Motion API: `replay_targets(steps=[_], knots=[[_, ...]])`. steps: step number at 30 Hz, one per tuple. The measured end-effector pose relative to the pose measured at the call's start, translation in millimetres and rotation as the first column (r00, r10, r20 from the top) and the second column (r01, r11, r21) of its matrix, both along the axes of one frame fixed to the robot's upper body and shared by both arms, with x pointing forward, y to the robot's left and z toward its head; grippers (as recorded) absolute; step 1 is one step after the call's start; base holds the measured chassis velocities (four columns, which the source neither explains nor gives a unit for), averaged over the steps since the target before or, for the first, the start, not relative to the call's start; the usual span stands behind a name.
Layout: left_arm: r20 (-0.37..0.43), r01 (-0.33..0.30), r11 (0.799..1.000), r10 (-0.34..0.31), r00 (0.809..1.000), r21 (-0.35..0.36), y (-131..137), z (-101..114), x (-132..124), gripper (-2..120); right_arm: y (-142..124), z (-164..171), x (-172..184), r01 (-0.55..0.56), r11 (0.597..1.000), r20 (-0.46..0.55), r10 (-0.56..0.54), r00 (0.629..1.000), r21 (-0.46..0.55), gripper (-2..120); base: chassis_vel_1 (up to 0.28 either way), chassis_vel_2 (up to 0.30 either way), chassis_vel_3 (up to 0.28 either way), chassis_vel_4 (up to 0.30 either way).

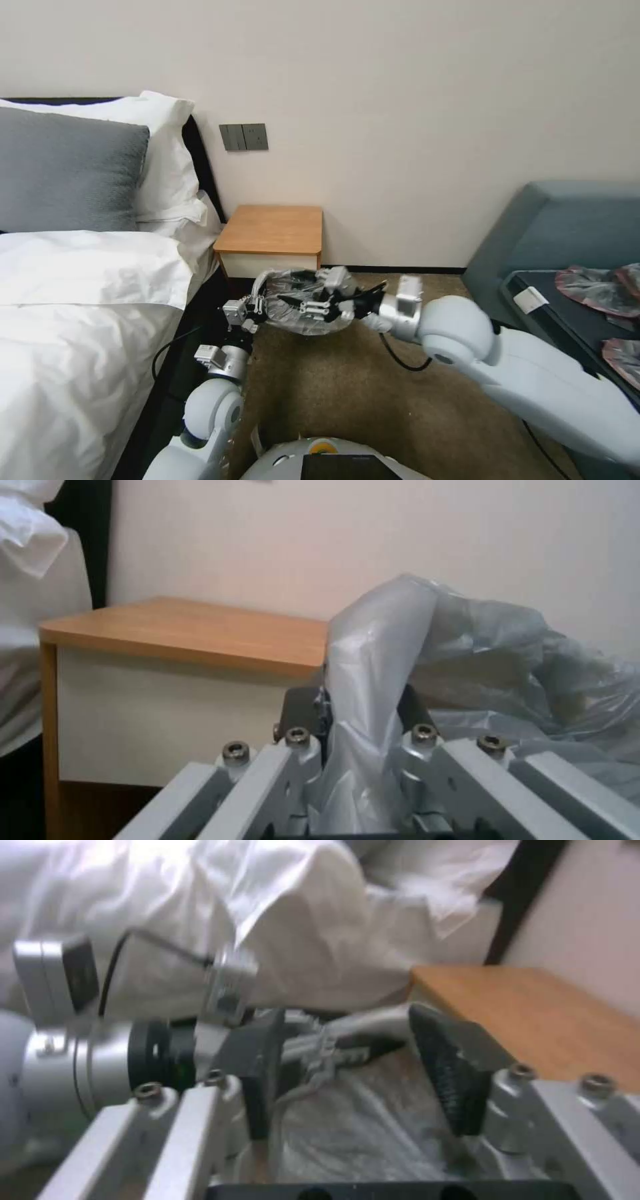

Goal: Pick up the garbage bag from the table and place it over the trash can.

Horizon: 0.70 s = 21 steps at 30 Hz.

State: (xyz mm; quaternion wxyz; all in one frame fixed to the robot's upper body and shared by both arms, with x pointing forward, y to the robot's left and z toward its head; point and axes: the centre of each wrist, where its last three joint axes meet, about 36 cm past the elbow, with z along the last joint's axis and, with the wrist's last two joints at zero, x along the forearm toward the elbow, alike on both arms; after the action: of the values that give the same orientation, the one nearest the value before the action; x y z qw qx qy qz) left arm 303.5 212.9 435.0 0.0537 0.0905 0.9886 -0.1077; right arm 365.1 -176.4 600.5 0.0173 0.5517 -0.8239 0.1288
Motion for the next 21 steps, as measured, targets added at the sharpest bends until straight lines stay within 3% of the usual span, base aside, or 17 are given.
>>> replay_targets(steps=[4, 9, 12, 21], knots=[[-0.005, 0.006, 1.0, -0.006, 1.0, 0.008, -0.1, 0.7, -1.3, 9, 9.9, -20.4, 14.8, -0.002, 0.997, 0.04, 0.005, 0.999, -0.08, 30, 0.0, 0.0, 0.0, 0.0], [-0.001, 0.01, 1.0, -0.01, 1.0, 0.02, 0.7, 1.8, -3.0, 9, 14.4, -27.7, 25.6, -0.004, 0.992, 0.07, 0.013, 0.997, -0.128, 18, 0.0, 0.0, 0.0, 0.0], [0.001, 0.016, 1.0, -0.016, 1.0, 0.022, 0.4, 3.8, -4.7, 8, 19.0, -27.1, 37.1, -0.03, 0.983, 0.093, 0.047, 0.995, -0.18, 1, 0.0, 0.0, 0.0, 0.0], [-0.003, 0.014, 1.0, -0.014, 1.0, 0.011, -0.2, 6.6, -6.5, 8, 23.7, -34.2, 54.4, -0.026, 0.974, 0.105, 0.05, 0.993, -0.224, 0, 0.0, 0.0, 0.0, 0.0]])
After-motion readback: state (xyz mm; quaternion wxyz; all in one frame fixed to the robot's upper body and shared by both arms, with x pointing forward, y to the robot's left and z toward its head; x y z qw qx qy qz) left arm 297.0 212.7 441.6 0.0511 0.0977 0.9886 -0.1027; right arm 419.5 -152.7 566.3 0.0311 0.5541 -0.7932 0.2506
